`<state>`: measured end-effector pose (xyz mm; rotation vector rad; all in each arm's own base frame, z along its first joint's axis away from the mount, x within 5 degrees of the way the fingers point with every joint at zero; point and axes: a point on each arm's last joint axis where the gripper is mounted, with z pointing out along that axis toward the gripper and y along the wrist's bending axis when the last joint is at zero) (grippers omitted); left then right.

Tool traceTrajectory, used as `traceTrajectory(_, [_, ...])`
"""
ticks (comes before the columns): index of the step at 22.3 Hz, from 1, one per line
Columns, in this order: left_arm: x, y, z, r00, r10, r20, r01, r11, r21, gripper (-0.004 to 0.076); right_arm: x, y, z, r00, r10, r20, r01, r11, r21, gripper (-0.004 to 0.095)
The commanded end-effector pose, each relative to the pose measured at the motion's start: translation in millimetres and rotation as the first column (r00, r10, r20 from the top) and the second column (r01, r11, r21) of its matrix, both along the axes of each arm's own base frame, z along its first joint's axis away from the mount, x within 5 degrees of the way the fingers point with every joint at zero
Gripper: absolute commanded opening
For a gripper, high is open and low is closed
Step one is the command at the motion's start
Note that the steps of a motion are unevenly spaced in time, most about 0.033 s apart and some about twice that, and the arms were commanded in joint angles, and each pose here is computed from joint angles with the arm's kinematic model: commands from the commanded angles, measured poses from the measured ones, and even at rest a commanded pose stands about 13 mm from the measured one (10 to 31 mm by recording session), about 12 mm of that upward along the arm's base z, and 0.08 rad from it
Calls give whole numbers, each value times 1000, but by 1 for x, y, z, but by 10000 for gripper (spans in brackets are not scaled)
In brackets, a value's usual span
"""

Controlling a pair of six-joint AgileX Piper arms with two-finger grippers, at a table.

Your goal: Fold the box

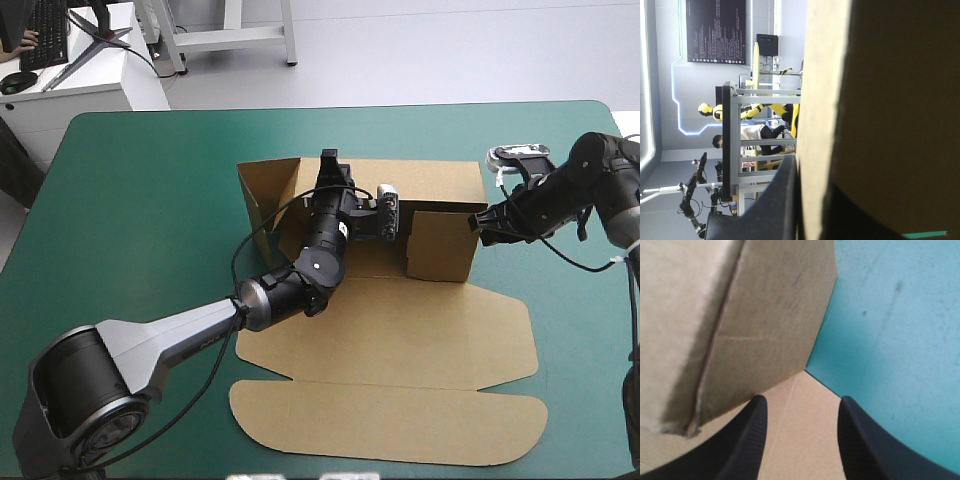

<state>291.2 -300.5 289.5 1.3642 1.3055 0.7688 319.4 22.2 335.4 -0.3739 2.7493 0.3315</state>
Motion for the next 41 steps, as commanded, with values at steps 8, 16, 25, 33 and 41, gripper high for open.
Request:
traceTrajectory(8, [-7,2,29,998,-13,55,17,997,-70,-10,-17,3,28,998,-32,58,31,999,19,413])
traceTrajectory(16, [-7,2,29,998,-13,55,17,997,-70,-10,-16,9,29,994,68,88,-73,996,58,413])
traceTrajectory(25, [-7,2,29,999,-11,52,15,997,-81,-10,1,11,12,969,212,126,-216,976,17,413])
traceTrajectory(33, [-7,2,29,999,-6,46,11,995,-100,-10,18,19,16,935,199,293,-233,969,86,413])
traceTrajectory(41, [-7,2,29,999,-2,41,7,993,-118,-10,21,26,-29,911,166,377,-245,954,174,413])
